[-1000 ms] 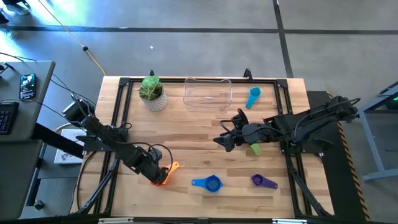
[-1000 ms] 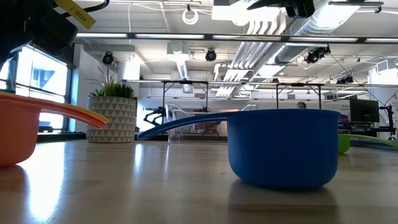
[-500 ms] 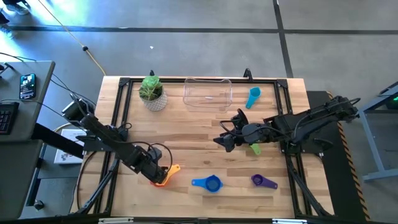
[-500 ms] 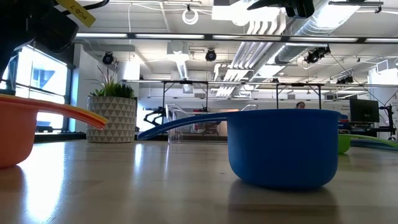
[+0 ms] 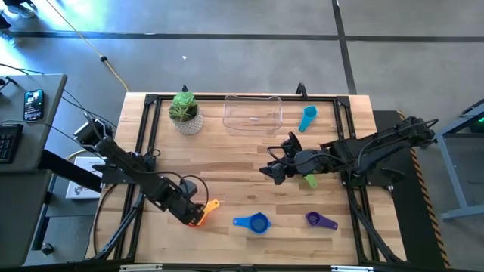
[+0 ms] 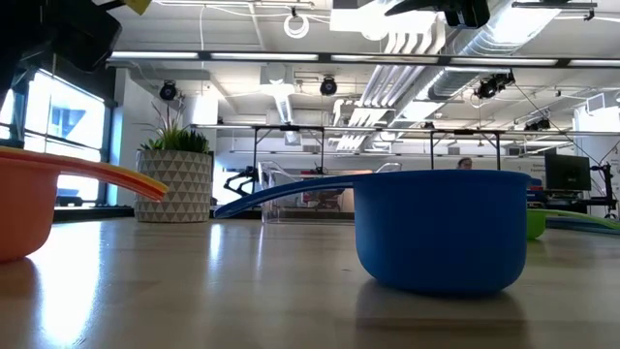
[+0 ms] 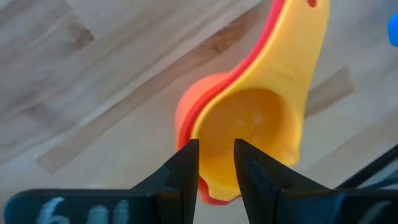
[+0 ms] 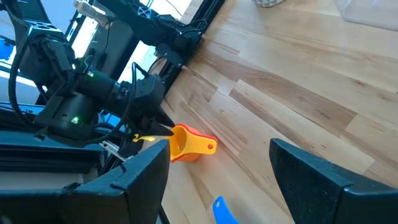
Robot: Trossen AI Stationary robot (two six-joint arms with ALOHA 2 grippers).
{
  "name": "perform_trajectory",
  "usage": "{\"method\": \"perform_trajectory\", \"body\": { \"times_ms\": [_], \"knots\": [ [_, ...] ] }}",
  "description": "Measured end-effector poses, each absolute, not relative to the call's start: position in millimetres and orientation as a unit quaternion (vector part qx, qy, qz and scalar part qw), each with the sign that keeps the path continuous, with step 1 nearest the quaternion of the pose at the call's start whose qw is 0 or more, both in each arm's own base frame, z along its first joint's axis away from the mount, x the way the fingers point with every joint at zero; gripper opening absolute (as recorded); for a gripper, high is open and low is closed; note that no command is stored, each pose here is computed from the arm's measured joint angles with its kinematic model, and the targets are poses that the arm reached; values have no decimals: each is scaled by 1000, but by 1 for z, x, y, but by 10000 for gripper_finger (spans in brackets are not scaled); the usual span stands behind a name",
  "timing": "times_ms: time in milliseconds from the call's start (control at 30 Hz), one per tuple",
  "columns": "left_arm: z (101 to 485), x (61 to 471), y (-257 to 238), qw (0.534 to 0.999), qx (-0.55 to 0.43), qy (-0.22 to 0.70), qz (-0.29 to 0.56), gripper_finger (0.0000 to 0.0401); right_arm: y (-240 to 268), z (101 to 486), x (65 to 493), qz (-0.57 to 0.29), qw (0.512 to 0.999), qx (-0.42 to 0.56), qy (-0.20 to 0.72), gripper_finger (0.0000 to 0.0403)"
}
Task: Nest measuring cups in basket
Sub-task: Stack the yellow measuring cup on top of the red measuring cup
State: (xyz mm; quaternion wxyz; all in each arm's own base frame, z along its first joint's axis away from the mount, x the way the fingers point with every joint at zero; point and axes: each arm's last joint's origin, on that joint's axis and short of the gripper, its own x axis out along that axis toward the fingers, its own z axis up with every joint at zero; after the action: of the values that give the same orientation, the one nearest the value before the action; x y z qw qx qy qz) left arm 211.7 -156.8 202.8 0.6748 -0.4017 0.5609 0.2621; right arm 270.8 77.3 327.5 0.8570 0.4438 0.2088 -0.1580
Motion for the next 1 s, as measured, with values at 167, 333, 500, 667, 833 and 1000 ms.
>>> {"method": "perform_trajectory", "body": {
  "times_ms": [167, 333, 500, 667, 833, 1000],
  "knots": [
    [203, 211, -156, 674, -399, 562, 266, 90, 77, 327, 271, -158, 857, 444, 209, 266],
    [203, 211, -156, 674, -399, 561, 266, 90, 77, 327, 271, -158, 857, 444, 209, 266],
    [203, 211, -156, 674, -399, 561, 267, 90, 77, 327, 271, -158, 857, 443, 209, 266],
    [203, 211, -156, 674, -398, 562, 267, 90, 77, 327, 271, -158, 857, 443, 209, 266],
    [203, 211, -156, 674, -398, 562, 267, 90, 77, 327, 271, -158, 857, 444, 209, 266],
    [198, 211, -158, 672, -389, 568, 273, 90, 77, 327, 271, -158, 857, 444, 209, 266]
  ]
}}
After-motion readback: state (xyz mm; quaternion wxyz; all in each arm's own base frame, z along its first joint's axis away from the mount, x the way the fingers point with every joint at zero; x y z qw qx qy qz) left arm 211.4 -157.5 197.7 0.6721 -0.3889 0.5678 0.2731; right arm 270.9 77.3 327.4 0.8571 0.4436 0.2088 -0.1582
